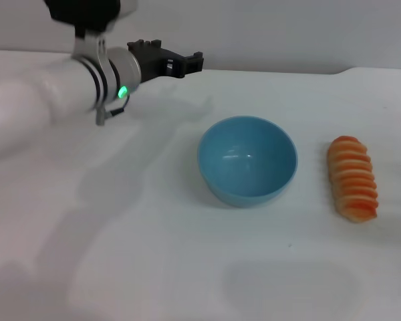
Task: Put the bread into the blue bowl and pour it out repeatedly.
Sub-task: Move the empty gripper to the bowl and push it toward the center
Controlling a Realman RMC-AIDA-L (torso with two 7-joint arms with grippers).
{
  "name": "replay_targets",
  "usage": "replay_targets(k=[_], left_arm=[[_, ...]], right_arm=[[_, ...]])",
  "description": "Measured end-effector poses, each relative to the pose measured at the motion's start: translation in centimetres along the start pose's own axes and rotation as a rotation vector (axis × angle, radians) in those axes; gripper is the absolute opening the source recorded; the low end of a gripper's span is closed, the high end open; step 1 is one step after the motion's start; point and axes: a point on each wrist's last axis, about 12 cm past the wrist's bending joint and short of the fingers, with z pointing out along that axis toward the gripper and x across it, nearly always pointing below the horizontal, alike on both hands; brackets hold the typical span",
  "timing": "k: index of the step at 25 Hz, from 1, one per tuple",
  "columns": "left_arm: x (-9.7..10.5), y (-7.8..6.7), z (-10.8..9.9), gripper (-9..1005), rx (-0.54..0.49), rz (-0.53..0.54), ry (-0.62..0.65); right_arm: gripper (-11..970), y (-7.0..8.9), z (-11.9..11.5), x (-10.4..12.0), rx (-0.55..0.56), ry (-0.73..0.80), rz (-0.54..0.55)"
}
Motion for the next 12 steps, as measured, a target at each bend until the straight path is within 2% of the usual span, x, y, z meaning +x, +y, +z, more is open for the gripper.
replay_targets(k=[2, 3, 7, 12], left_arm=[[-1.8, 0.6, -0.3, 862, 0.038, 0.012, 0.080], [-1.8, 0.6, -0.3, 862, 0.038, 0.012, 0.080], [-3.9, 1.2, -1.0, 861, 0.125, 0.034, 0.199], [-4.5, 1.8, -1.5, 860, 0.169, 0.026, 0.257]], right_arm=[[660, 0.0, 0.0, 0.0, 0.001, 0.001, 0.000], [659, 0.0, 0.0, 0.0, 0.001, 0.001, 0.000], [657, -0.1, -0.1, 0.0, 0.002, 0.002, 0.000], [654, 0.0, -0.1, 0.1, -0.001, 0.003, -0.006]])
